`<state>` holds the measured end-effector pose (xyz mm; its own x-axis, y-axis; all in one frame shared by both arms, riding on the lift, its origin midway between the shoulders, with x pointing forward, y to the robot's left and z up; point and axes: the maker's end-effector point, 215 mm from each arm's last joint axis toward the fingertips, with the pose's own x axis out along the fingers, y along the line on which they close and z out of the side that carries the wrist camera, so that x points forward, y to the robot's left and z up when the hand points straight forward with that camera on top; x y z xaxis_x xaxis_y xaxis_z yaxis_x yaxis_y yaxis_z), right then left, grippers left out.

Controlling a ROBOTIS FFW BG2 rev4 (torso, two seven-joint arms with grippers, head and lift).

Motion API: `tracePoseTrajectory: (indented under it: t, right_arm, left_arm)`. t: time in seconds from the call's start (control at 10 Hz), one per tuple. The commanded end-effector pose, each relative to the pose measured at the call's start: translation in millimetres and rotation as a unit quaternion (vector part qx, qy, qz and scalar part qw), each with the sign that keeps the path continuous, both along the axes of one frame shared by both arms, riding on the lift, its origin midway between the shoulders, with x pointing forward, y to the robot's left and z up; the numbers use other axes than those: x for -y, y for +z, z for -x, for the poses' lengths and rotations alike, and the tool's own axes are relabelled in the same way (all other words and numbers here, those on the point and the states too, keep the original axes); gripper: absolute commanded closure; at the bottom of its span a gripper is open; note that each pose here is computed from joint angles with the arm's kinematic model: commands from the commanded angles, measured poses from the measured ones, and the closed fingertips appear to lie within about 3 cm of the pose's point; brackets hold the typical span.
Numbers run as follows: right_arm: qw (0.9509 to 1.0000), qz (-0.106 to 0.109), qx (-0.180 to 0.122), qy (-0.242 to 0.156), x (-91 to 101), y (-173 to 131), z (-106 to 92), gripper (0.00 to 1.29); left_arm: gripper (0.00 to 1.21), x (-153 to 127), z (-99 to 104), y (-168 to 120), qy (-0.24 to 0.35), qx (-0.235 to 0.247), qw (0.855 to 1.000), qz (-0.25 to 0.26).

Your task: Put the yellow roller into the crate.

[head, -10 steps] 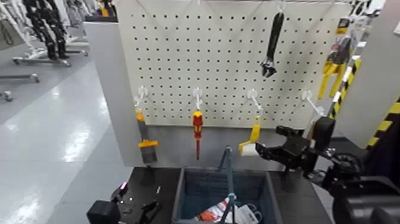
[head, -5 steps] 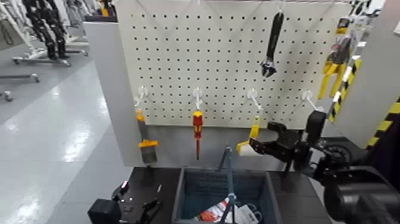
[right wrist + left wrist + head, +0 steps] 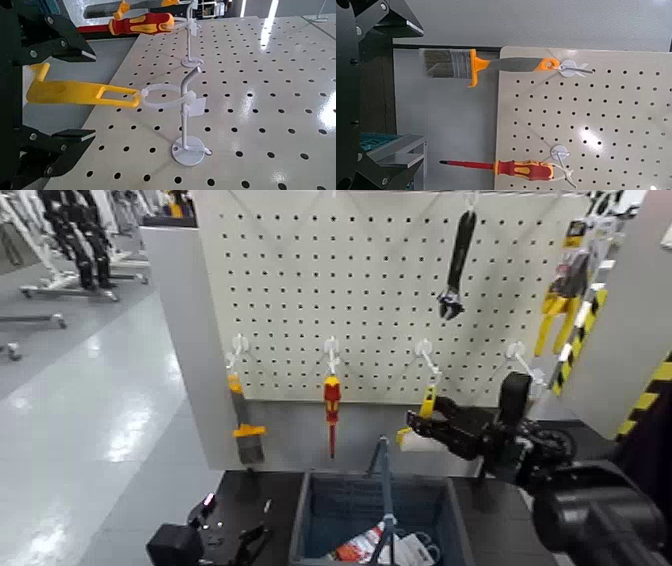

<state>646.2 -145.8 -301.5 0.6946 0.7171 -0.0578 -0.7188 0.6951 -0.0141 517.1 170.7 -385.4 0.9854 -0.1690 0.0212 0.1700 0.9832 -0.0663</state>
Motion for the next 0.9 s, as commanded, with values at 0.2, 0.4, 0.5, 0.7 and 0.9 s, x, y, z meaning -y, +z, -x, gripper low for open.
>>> tracePoseTrajectory:
  t: [0.2, 0.4, 0.5, 0.7, 0.9]
  right_arm:
    - [1.0000, 0.006, -0.002, -0.005, -1.3, -2.8, 0.9, 1.24]
    - [1.0000, 0.000, -0.003, -0.007, -0.7, -2.9, 2.2, 1.25]
    - [1.0000, -0.004, -0.002, -0.007, 0.8, -2.3, 2.9, 1.25]
    - [0.9999, -0.011, -0.002, -0.007, 2.1, -1.2, 5.3, 1.25]
    - [0.9998, -0.018, -0.001, -0.003, 1.8, 0.8, 11.0, 1.25]
  left_arm:
    - [0.20, -0.4, 0.2, 0.6, 0.000, 0.001, 1.000, 0.001]
    - [0.20, -0.5, 0.3, -0.7, 0.000, -0.001, 1.000, 0.000]
    - [0.20, 0.3, 0.0, -0.8, -0.001, -0.001, 1.000, 0.000]
    - [0.20, 1.0, -0.2, -1.7, -0.002, -0.002, 1.000, 0.000]
    - [0.20, 0.8, -0.1, -2.6, -0.002, -0.002, 1.000, 0.000]
